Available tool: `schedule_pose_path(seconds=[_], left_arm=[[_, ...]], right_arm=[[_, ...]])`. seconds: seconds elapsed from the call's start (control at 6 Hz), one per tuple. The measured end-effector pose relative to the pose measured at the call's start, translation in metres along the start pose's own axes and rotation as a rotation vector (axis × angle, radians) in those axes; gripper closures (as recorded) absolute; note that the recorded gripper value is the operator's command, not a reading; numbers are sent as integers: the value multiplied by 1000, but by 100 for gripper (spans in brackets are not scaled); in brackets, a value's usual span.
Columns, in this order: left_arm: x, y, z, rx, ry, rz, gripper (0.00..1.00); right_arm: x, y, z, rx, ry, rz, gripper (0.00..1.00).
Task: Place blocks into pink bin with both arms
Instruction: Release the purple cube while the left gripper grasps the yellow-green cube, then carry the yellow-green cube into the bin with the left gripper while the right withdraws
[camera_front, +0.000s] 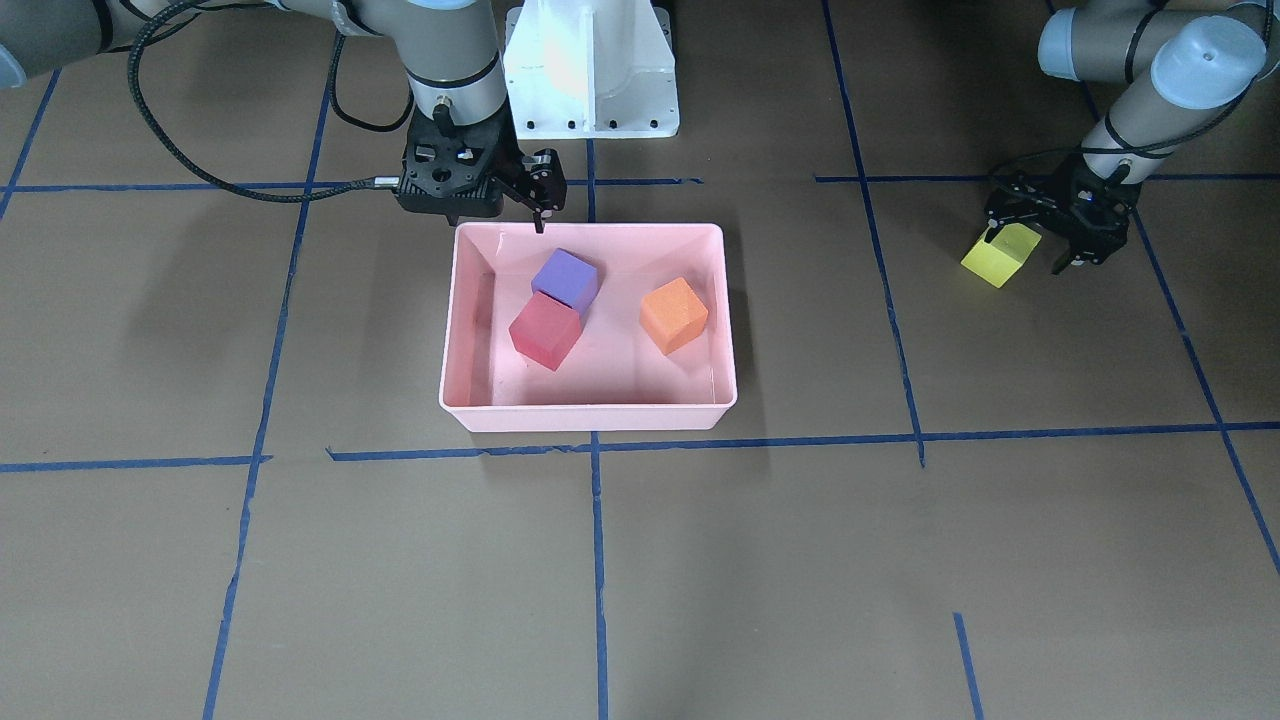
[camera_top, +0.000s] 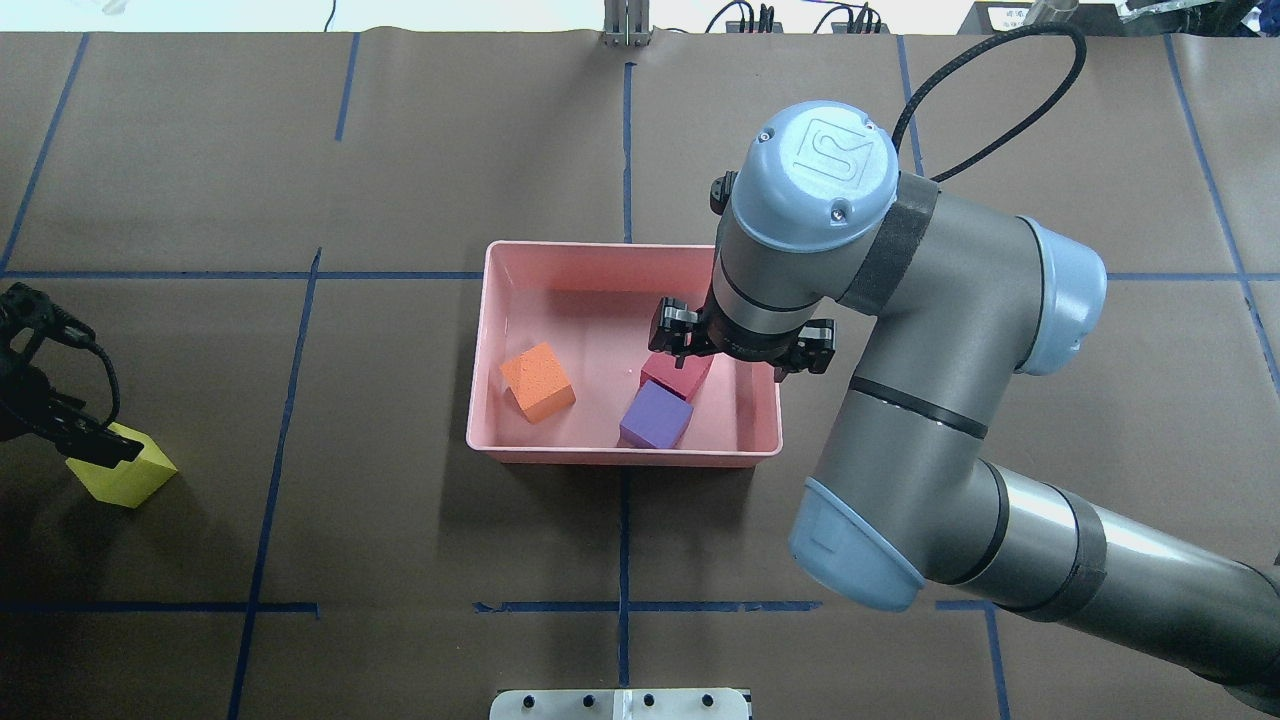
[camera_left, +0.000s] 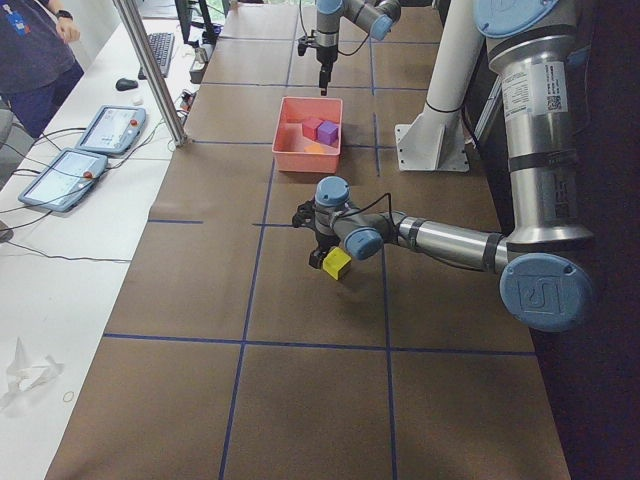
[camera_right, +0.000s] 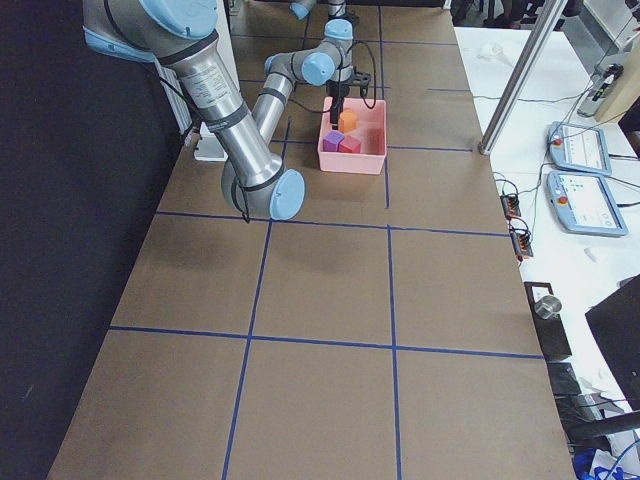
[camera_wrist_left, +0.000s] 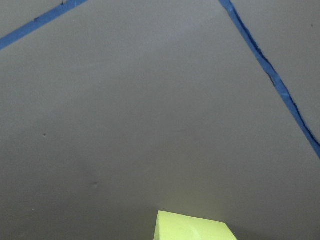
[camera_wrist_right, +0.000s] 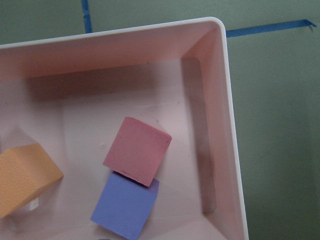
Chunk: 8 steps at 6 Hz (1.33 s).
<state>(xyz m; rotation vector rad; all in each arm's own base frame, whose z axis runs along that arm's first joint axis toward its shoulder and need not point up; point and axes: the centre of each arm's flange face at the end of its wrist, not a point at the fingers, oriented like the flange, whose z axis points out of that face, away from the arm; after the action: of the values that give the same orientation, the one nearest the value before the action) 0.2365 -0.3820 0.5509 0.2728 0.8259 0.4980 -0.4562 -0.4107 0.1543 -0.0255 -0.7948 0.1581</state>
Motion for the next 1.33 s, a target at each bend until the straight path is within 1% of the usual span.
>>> schedule_pose_path(seconds=[0.5, 0.67, 0.83, 1.0, 1.17, 1.33], left_arm=[[16, 15, 16, -79, 81, -18, 0], [17, 19, 25, -98, 81, -19, 0], [16, 21, 32, -111, 75, -22, 6], [15, 22, 37, -119, 73, -25, 36], [15, 23, 38, -121, 72, -28, 53], [17, 20, 36, -117, 74, -36, 55]], right_arm=[[7, 0, 8, 1, 15, 3, 0], [8, 1, 11, 2, 19, 2, 0], [9, 1, 12, 2, 21, 1, 0], [10, 2, 13, 2, 21, -3, 0], [11, 2, 12, 2, 20, -17, 0], [14, 0, 6, 7, 12, -42, 0]])
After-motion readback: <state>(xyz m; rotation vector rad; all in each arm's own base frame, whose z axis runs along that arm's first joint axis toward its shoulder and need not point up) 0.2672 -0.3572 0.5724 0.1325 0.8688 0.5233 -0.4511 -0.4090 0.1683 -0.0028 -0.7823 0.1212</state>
